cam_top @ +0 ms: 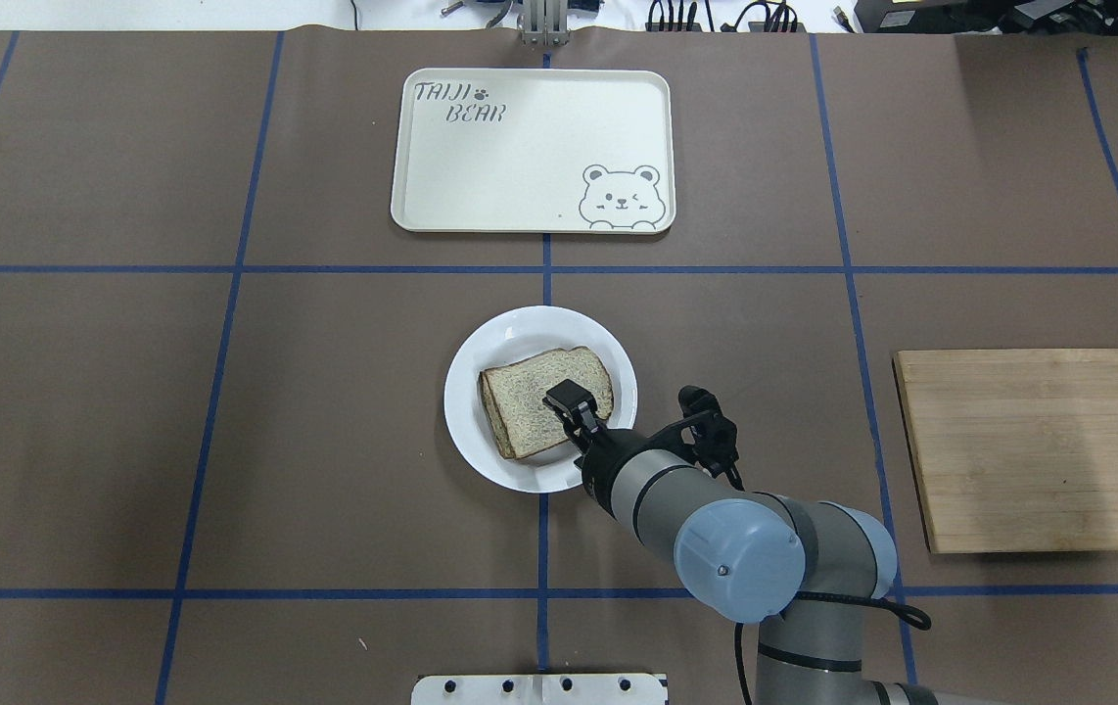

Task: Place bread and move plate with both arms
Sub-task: 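Raise the right gripper away from the plate while the left arm reaches toward the plate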

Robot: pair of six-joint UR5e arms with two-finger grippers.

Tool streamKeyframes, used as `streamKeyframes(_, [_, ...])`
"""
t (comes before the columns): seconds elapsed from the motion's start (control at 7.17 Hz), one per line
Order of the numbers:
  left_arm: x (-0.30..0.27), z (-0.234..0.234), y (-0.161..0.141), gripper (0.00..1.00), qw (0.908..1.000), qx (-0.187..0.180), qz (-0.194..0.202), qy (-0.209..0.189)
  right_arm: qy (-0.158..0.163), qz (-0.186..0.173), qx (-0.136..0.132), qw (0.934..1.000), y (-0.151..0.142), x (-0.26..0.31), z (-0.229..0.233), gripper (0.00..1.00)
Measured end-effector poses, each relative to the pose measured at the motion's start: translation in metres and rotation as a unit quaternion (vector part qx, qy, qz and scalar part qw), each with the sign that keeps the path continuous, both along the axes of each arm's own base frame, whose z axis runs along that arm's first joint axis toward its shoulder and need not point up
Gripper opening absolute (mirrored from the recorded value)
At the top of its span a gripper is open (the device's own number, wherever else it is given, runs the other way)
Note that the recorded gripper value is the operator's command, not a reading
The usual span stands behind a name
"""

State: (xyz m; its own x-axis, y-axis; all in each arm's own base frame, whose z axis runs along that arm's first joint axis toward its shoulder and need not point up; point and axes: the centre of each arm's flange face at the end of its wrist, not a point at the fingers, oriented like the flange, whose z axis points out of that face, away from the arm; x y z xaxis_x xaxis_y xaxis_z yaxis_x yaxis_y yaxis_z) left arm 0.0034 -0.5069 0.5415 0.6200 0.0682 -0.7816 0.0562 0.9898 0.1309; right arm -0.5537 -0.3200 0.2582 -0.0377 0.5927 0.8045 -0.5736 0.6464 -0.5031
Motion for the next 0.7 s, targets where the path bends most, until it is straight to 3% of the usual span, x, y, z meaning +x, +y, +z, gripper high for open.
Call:
streamKeyframes(0.14, [0.033,-0.023,-0.005,0.98,0.9998,-0.009,-0.007,0.017,0.035,-0.032,0.035,0.9982,-0.025,0.019,0.013,1.0])
streamKeyframes(0.42, [0.122,-0.084,-0.015,0.98,0.9963,-0.046,-0.027,0.067,0.091,-0.098,0.081,0.9877,-0.089,0.079,0.045,1.0])
streamKeyframes(0.7, [0.227,-0.159,-0.011,0.99,0.9897,-0.091,-0.015,0.109,0.145,-0.157,0.112,0.9704,-0.143,0.147,0.078,1.0])
